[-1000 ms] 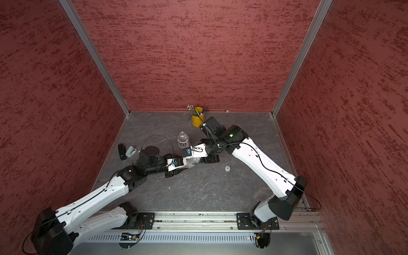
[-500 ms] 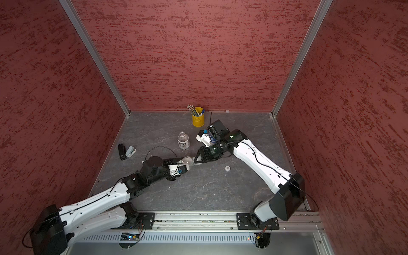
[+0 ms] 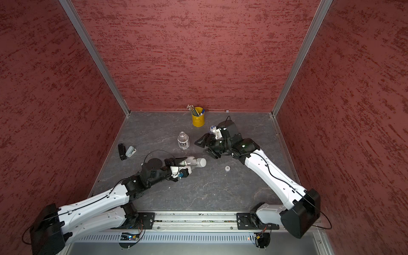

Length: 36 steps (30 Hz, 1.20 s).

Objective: Screw on the bottle caps
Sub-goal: Screw the bottle cap onto the plastic bottle.

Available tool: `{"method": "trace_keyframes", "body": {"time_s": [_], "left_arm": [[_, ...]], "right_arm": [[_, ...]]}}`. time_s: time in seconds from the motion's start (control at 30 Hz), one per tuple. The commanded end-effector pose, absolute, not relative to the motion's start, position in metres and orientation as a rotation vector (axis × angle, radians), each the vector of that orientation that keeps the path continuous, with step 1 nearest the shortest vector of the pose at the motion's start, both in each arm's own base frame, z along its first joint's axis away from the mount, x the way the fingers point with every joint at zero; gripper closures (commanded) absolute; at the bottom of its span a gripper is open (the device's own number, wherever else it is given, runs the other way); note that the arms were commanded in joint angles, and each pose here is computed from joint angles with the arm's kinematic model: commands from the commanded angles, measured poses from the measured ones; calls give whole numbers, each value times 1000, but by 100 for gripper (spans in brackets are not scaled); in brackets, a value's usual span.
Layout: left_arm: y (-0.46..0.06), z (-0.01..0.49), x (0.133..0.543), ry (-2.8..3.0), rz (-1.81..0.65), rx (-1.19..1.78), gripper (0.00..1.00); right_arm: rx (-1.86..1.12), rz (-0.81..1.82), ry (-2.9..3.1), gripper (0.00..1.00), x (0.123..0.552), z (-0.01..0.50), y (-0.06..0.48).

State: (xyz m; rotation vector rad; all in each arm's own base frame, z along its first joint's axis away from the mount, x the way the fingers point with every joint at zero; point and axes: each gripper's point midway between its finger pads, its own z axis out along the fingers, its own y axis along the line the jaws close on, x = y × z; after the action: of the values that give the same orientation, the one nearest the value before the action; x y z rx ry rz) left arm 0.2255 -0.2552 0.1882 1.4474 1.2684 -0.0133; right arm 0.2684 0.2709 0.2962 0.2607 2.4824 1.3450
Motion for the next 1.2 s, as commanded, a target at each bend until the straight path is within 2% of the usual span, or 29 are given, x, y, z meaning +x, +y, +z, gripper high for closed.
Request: {"method": "trace_keyframes", "body": {"time_s": [0.0,0.13,0.23,0.4,0.63,0.87,1.03,1.17], "left_arm": [[-252,195,230,1306,-69,1434,62],[-248,193,230,1361,-166,1460,63],[-248,197,230,1382,-245,1466,63],[-249,203,226,1385,-346,1486,63],[-251,203,222,1402,-423,1505,63],[-253,206,221,1394,-442,1506,63],[-254,205,221,1394,-447,1507,63],[-254,205,221,1396,-447,1507,63]], "right_arm": [[-179,996,2273,12,273,333,238],[-827,825,1984,8,246,347,243],[-1288,732,1810,5,213,334,244],[-1757,480,1556,5,193,302,230],[-1967,119,1189,11,211,302,248],[-2101,-29,982,16,211,291,271],[-2159,-37,942,32,211,283,278],[-2198,-38,935,40,211,277,279]]}}
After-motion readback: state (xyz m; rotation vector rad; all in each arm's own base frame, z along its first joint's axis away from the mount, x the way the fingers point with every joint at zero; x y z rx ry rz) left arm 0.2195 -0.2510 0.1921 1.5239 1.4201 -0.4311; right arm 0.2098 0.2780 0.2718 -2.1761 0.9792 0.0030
